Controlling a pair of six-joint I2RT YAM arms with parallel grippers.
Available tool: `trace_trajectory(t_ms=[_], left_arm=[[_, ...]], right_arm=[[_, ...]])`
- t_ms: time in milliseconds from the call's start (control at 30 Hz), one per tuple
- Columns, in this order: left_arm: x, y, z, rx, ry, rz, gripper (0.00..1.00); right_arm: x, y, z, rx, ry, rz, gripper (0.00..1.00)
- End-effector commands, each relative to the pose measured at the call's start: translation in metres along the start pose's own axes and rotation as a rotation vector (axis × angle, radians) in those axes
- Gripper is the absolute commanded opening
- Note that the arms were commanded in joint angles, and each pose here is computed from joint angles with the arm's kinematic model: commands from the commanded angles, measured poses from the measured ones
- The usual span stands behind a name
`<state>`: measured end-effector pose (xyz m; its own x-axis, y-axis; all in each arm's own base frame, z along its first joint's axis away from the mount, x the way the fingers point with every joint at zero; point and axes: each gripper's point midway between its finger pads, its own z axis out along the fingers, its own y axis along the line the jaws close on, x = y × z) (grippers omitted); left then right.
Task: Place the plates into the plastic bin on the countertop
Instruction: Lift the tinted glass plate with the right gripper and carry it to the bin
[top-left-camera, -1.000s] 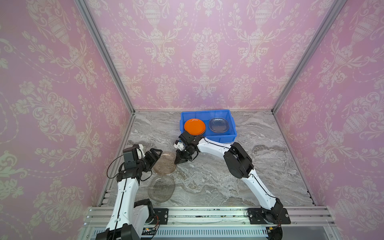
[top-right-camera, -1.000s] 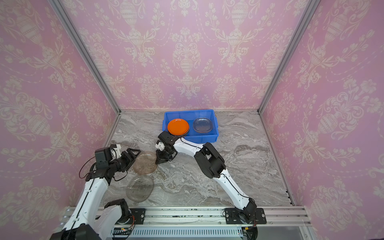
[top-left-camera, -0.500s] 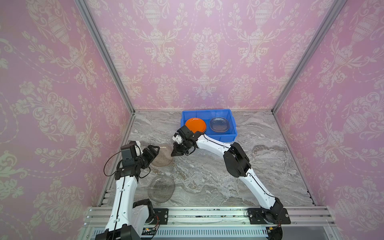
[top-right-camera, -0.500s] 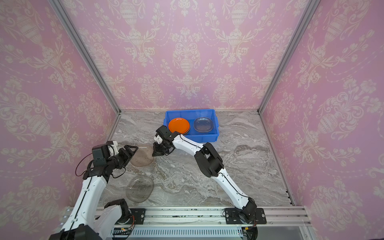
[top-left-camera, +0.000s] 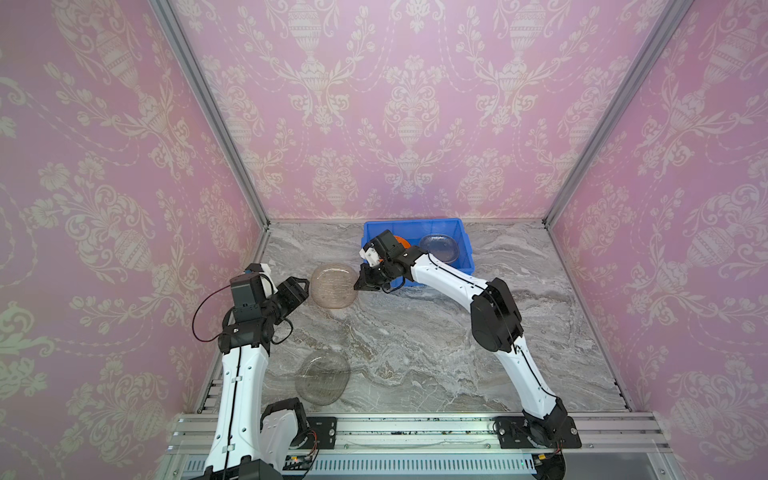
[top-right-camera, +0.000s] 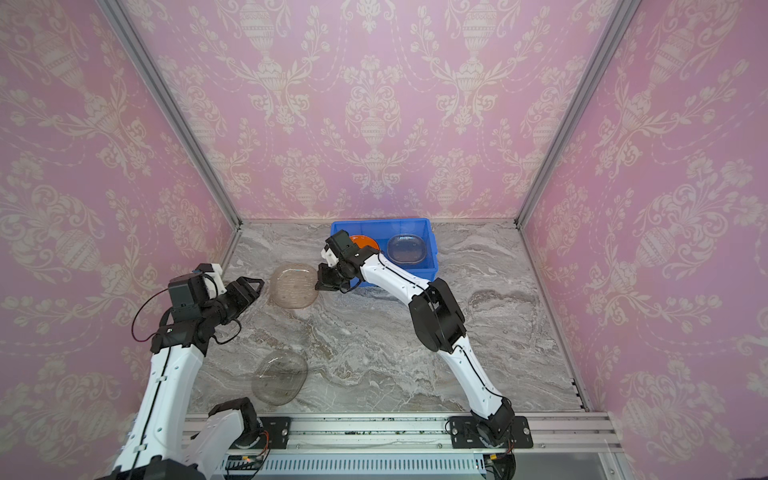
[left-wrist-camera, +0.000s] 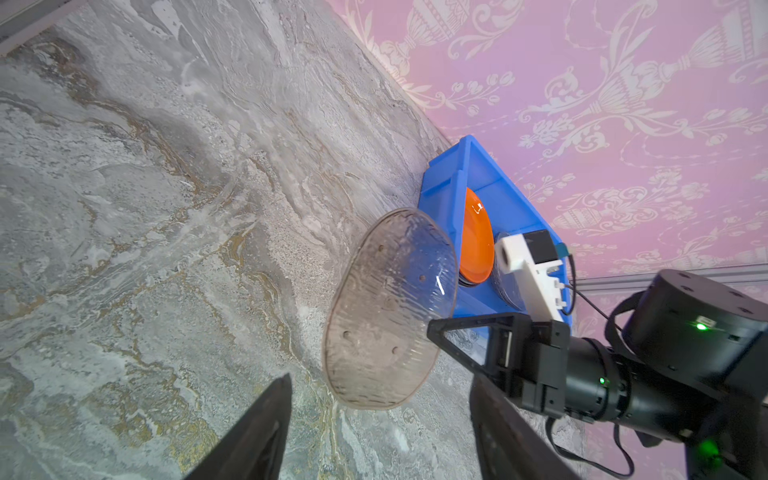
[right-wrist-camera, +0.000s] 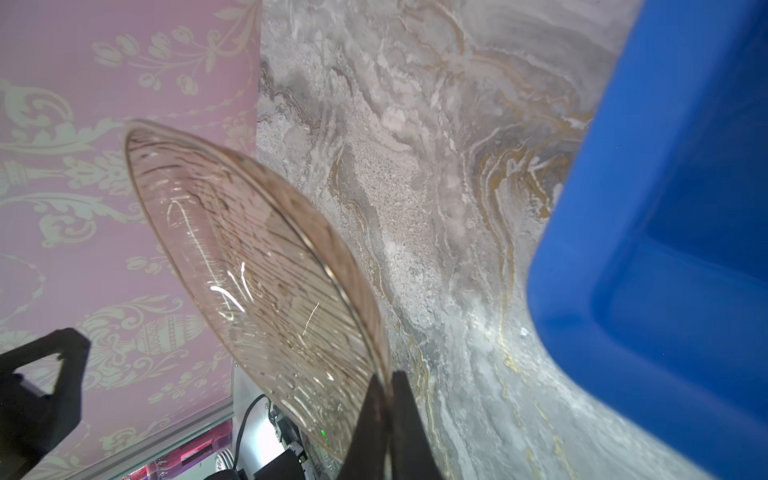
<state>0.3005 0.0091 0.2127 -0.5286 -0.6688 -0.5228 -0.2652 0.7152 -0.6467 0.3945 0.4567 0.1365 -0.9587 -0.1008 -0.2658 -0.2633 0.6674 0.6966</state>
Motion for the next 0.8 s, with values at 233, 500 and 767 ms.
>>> trace_trajectory(t_ms=[233, 500, 767], left_arm=[[-0.004, -0.009, 0.020, 0.040, 0.012, 0.013, 0.57], [0.003, -0.028, 0.040, 0.060, 0.038, 0.064, 0.55], [0.013, -0.033, 0.067, 0.039, 0.093, 0.089, 0.34]], right_arm=[[-0.006, 0.019, -0.057, 0.029, -0.063, -0.125, 0.00], [-0.004, 0.022, -0.071, 0.041, -0.067, -0.153, 0.00], [0.002, 0.024, -0.087, 0.060, -0.079, -0.187, 0.00]])
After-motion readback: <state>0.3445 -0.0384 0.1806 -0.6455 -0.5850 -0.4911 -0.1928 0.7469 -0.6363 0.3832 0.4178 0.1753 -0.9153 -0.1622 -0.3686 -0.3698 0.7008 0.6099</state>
